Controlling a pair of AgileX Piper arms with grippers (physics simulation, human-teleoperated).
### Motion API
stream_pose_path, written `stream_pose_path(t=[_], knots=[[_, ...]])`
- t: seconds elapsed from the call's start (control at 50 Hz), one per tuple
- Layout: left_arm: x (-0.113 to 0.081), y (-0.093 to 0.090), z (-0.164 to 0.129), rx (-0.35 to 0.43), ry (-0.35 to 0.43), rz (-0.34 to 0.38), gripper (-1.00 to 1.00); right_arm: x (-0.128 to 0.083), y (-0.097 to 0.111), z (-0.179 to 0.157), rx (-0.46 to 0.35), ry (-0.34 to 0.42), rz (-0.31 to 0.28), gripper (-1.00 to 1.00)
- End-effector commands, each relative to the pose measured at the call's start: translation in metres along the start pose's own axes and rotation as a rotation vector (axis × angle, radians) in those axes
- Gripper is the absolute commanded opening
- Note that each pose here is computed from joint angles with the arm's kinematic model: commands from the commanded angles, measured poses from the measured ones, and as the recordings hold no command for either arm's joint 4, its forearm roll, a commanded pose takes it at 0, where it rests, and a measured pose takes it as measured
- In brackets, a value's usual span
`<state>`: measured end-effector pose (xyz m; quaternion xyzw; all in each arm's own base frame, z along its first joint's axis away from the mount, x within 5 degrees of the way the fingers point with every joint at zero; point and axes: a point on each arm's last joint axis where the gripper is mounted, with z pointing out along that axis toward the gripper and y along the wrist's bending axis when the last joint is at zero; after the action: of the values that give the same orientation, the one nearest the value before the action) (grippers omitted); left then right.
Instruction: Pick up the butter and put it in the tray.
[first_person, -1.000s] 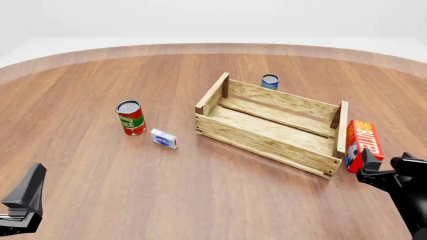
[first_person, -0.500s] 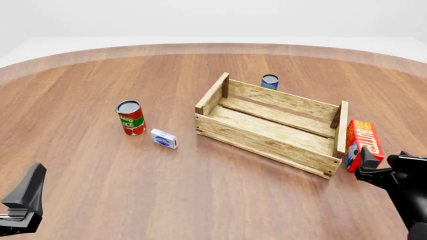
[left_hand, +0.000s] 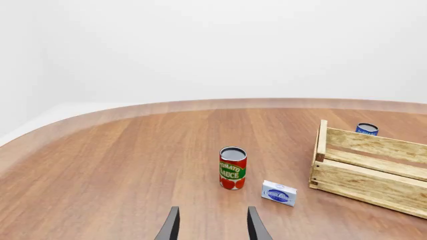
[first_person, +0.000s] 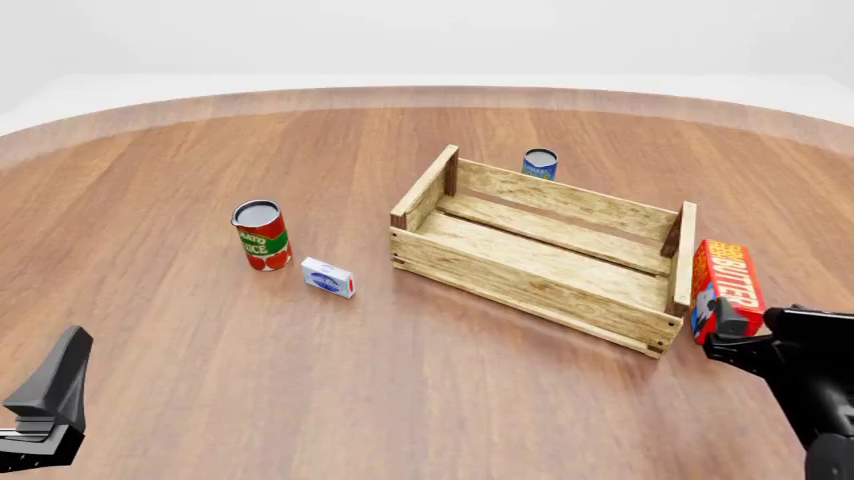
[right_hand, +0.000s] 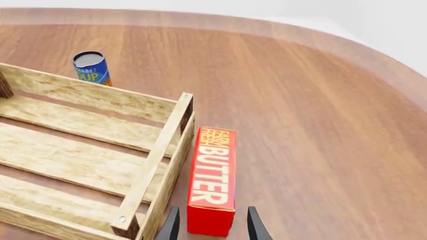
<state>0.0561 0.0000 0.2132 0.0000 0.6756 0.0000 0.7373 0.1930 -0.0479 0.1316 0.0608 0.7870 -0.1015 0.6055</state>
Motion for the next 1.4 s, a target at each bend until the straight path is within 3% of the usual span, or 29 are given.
stream_pose_path(t=[0.02,1.4], knots=[[0.000,0.000,0.000,0.000,0.000,0.000,1.00,0.004,0.000,0.006,-0.001,0.018,-0.004,1.00],[0.000,0.000,0.000,0.000,0.000,0.000,1.00,0.017,0.001,0.031,-0.005,0.074,-0.029,1.00]])
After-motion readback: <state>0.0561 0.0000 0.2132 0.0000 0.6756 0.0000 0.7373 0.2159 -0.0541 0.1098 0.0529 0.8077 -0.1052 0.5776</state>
